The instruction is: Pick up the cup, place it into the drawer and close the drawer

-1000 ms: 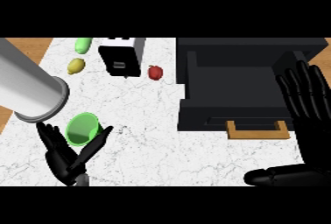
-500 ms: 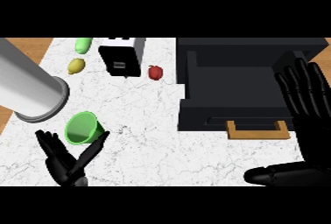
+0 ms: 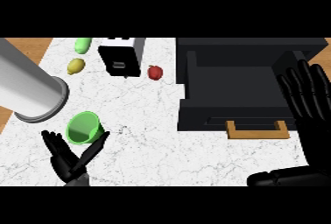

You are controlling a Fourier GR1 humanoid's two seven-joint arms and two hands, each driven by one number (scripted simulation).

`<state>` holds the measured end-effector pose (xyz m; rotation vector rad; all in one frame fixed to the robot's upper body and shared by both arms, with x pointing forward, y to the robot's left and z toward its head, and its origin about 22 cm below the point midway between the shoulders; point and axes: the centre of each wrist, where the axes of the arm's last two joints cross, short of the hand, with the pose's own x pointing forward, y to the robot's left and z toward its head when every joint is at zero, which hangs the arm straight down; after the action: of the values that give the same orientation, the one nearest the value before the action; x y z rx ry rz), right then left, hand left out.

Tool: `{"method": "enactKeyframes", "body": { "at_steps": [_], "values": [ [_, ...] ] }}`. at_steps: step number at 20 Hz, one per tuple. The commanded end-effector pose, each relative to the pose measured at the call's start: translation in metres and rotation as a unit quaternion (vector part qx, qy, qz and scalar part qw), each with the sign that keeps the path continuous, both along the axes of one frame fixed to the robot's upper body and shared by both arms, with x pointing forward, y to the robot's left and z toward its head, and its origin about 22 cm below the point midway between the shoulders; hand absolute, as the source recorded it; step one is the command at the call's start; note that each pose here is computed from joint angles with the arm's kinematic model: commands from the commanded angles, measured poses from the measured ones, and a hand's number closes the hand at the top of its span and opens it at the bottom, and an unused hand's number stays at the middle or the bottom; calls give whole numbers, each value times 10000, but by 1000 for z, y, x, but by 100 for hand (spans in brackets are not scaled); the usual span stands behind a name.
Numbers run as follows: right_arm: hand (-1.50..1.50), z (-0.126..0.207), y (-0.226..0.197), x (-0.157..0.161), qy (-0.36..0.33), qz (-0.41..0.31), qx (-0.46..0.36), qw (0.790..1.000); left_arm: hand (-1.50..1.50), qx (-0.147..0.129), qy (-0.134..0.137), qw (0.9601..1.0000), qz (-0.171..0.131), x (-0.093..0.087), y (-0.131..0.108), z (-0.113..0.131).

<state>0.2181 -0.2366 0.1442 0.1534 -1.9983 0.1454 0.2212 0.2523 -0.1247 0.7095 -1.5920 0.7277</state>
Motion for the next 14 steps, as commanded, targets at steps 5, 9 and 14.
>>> {"method": "enactKeyframes", "body": {
  "at_steps": [5, 9, 14],
  "values": [
    [-150, -7, 2, -1, -54, -27, 106, 9999, -150, 72, -189, 9997, -100, 5, -16, -18],
    [-150, 7, -3, -2, 5, -43, -37, 10000, -150, -57, -359, 9993, -80, 6, 9, -23],
    [-150, -8, -26, -2, 30, 59, 104, 9999, -150, -263, -442, 9985, -189, 21, 8, -16]
  ]
}}
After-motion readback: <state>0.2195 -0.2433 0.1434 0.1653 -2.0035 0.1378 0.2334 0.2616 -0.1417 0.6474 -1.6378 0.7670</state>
